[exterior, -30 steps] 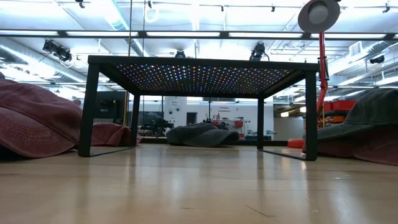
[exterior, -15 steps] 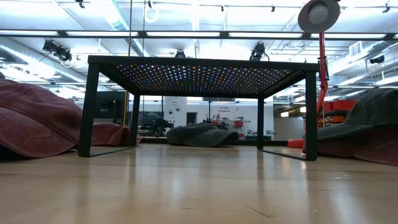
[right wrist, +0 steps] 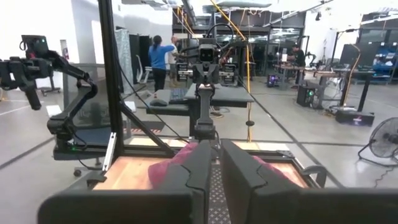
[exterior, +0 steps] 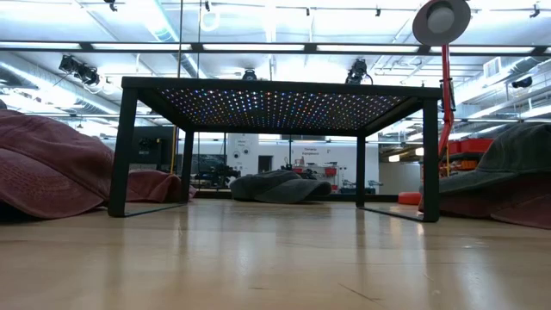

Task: Pick & Place hat
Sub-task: Put the bottom right black cap on the shelf

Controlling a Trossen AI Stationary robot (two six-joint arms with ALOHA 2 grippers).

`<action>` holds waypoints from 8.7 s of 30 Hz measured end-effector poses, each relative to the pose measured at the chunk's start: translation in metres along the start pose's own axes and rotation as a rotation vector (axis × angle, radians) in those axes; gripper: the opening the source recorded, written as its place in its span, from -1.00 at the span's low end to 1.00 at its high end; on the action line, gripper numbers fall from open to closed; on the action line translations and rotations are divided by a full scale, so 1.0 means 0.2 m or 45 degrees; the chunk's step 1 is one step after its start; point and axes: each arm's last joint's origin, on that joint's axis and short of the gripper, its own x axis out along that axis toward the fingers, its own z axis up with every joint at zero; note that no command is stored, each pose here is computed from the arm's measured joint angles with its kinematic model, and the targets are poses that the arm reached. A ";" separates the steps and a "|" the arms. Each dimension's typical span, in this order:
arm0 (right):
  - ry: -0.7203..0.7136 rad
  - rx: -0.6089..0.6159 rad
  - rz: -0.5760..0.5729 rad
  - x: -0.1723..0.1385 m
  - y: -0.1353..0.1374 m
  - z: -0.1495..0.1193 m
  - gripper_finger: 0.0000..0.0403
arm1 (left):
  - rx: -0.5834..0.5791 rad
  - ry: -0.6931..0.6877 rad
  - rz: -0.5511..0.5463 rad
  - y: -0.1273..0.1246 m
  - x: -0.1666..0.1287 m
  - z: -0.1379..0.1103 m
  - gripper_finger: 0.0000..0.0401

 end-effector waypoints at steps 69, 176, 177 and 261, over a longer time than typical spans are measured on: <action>0.220 0.029 -0.052 0.00 0.00 -0.08 -0.81 | 0.000 0.000 0.000 0.00 0.00 0.00 -0.76; 1.686 -0.168 0.431 0.22 0.17 -0.24 -0.51 | 0.000 0.000 0.000 0.00 0.00 0.00 -0.76; 1.690 -0.177 0.426 0.23 0.17 -0.24 -0.48 | 0.000 0.001 0.000 0.00 0.00 0.00 -0.76; 1.907 0.103 0.400 0.20 0.39 -0.78 -0.13 | 0.000 0.001 0.000 0.00 0.00 0.00 -0.76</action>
